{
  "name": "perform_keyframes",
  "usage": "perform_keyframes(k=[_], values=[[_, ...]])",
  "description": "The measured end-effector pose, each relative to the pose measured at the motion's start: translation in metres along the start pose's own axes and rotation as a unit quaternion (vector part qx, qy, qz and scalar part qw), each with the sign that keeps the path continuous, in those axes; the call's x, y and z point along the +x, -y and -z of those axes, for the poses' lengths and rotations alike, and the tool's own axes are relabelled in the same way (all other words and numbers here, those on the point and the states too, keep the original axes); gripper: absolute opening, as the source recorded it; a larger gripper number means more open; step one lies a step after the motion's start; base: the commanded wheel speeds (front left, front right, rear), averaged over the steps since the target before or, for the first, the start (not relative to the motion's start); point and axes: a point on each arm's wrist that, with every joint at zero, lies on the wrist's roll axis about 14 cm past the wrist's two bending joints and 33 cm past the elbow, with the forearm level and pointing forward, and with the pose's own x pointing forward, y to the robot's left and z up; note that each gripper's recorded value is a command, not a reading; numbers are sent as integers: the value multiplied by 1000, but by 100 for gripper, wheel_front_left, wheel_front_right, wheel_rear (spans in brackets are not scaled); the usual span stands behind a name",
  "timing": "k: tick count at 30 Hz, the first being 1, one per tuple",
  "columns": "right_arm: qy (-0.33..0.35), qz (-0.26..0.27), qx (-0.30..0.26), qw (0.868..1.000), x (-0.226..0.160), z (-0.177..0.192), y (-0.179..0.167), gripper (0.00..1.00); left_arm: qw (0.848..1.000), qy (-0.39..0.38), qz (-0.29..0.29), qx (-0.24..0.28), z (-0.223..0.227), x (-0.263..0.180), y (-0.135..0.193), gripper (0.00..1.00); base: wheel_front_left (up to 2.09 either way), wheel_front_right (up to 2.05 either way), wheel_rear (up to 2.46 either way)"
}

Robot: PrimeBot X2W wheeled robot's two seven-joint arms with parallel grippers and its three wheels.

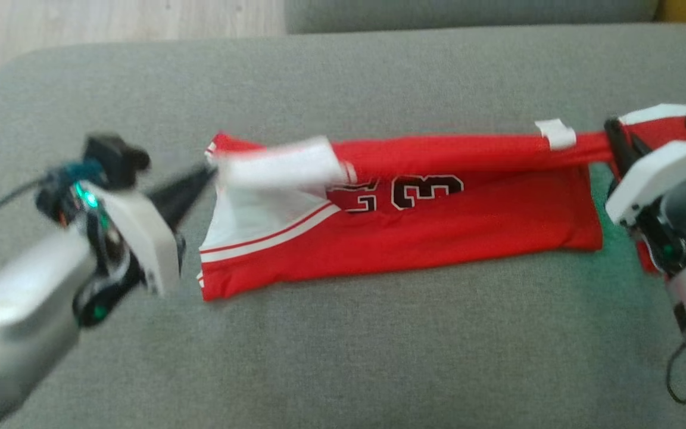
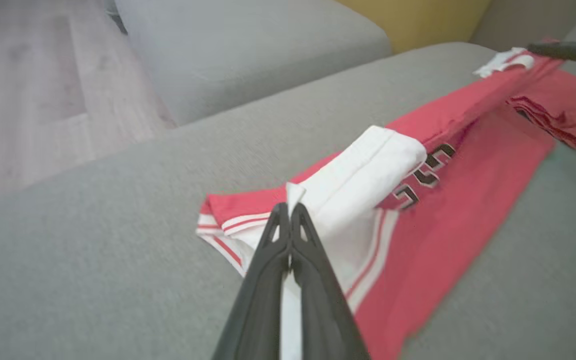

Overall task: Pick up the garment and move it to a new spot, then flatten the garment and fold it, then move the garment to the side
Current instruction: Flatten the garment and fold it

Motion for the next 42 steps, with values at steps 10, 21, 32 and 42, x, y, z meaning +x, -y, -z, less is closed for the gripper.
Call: perform_keyframes(k=[10,21,32,42], values=[[-101,-18,-21,995,-25,41,1,0,997,-72,32,-20,37,-36,35,0,0,0,0],[-164,-19,-45,985,-33,62,7,0,994,-95,44,-19,49,-31,44,0,0,0,0],[-184,7,-43,982,-38,71,22,100,992,-116,41,-34,61,-27,44,100,0,0,0],[67,1,22,997,-38,-45,6,100,986,139,-83,-51,-47,-28,-4,100,0,0,0]])
